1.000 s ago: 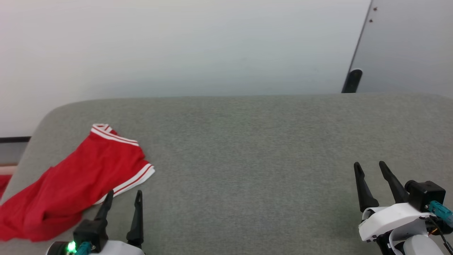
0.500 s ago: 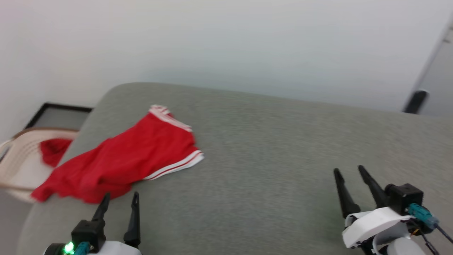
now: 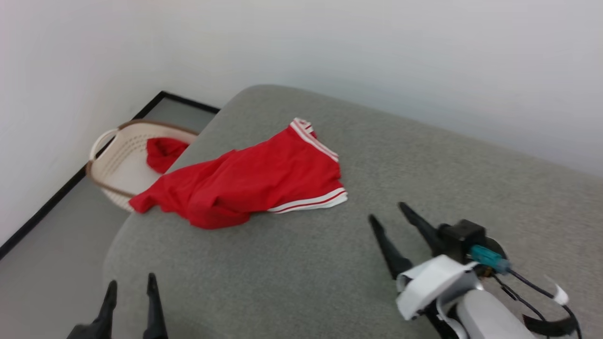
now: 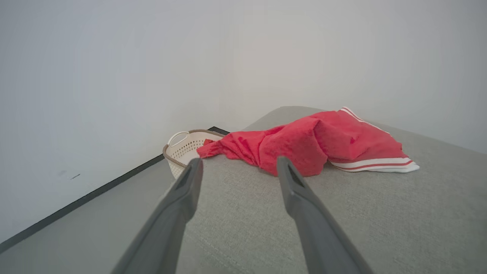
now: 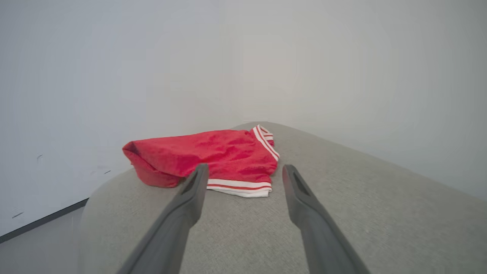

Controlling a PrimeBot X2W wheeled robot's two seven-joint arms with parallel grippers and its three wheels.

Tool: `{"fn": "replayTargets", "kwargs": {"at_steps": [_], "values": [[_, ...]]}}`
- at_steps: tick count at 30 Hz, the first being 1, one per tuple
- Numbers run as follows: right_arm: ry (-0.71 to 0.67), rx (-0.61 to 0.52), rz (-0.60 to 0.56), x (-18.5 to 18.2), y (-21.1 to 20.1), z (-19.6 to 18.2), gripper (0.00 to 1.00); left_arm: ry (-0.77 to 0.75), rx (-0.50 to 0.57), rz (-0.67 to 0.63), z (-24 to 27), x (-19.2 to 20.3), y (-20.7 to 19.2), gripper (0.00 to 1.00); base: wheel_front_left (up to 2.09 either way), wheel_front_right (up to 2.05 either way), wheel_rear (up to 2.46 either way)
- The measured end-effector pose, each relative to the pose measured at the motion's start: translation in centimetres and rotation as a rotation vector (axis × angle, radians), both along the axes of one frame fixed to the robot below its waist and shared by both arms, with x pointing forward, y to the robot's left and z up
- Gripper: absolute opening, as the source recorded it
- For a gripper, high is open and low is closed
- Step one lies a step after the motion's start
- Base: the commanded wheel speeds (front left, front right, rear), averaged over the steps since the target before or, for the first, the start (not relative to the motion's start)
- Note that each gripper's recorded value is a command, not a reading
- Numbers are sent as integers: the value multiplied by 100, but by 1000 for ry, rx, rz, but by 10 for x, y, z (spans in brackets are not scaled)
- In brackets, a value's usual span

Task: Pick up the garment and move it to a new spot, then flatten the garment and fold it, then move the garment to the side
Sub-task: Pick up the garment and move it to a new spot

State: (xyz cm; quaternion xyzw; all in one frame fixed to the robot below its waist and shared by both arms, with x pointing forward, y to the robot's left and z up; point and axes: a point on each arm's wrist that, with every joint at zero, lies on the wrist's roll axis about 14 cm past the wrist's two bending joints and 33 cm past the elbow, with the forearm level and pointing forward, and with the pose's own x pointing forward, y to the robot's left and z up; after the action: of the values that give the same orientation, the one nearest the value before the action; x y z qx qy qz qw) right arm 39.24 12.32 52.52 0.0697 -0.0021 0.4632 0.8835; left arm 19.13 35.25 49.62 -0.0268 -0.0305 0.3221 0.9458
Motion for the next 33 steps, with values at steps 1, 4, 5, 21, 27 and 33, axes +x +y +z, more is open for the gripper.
{"fn": "replayTargets", "kwargs": {"at_steps": [1, 4, 5, 21, 27, 33], "values": [[8, 0, 25, -3, 8, -2, 100, 1, -8, 18, -1, -5, 1, 100, 0, 0, 0], [30, -6, 86, -10, 25, -8, 100, 7, -19, 72, -3, -17, 4, 100, 0, 0, 0], [36, -7, 101, -11, 30, -9, 100, 6, -18, 85, -2, -20, 5, 100, 0, 0, 0], [82, -18, 62, 2, 15, -28, 100, -14, 24, -119, 13, 26, -12, 100, 0, 0, 0], [47, -31, 21, 14, -3, -33, 100, 11, 193, -313, 56, 99, -5, 100, 0, 0, 0], [-56, 23, 22, 32, -2, 0, 100, 98, 277, -434, 72, 168, 3, 100, 0, 0, 0]]}}
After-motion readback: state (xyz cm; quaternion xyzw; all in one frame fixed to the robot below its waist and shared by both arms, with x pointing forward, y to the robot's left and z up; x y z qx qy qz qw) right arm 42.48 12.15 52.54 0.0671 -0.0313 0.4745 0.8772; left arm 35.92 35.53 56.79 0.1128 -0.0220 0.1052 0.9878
